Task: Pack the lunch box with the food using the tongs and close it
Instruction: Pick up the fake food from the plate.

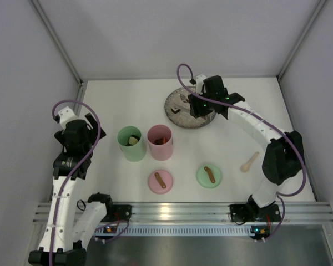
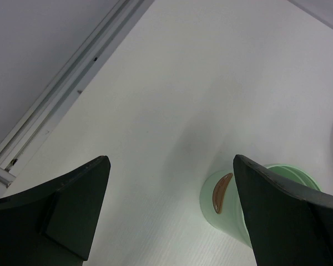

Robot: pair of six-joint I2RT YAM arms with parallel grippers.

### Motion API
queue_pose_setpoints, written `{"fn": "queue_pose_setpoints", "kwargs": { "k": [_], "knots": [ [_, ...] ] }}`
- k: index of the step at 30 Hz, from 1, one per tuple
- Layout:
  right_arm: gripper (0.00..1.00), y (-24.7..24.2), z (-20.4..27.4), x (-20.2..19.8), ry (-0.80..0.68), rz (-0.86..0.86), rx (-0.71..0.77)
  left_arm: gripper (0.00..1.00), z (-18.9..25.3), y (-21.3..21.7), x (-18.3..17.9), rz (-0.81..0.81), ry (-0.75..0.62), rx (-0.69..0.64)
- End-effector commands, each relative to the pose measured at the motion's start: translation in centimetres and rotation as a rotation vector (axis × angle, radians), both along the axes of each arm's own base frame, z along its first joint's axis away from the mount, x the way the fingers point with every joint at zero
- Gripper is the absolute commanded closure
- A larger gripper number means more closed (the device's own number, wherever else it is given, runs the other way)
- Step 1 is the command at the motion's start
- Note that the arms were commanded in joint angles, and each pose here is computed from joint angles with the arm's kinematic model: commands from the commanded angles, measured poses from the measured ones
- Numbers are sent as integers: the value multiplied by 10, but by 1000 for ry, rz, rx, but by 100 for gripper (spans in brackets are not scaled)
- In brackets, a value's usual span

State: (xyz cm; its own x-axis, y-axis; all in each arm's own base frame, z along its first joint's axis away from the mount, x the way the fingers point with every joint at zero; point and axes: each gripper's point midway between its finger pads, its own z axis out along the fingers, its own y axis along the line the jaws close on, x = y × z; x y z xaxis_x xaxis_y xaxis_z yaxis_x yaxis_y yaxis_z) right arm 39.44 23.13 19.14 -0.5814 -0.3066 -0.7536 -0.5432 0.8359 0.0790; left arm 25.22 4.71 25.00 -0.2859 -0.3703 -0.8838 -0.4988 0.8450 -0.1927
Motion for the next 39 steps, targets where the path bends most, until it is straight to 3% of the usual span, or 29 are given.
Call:
{"fn": "queue_pose_setpoints", "kwargs": {
  "k": [1, 13, 20, 30, 39],
  "knots": [
    [50, 8, 3, 26, -61, 16, 10, 1, 11, -1, 3, -8, -42, 9],
    [53, 10, -41, 44, 6, -4, -65, 1, 9, -2, 5, -17, -35, 6],
    [65, 13, -42, 45, 26, 0, -60, 1, 9, -2, 5, -17, -32, 7],
    [70, 12, 41, 45, -87, -35, 11, 1, 10, 0, 4, -6, -37, 12],
    [69, 52, 116, -15, -150, 157, 145, 1, 11, 1, 3, -1, -39, 15]
  ]
}}
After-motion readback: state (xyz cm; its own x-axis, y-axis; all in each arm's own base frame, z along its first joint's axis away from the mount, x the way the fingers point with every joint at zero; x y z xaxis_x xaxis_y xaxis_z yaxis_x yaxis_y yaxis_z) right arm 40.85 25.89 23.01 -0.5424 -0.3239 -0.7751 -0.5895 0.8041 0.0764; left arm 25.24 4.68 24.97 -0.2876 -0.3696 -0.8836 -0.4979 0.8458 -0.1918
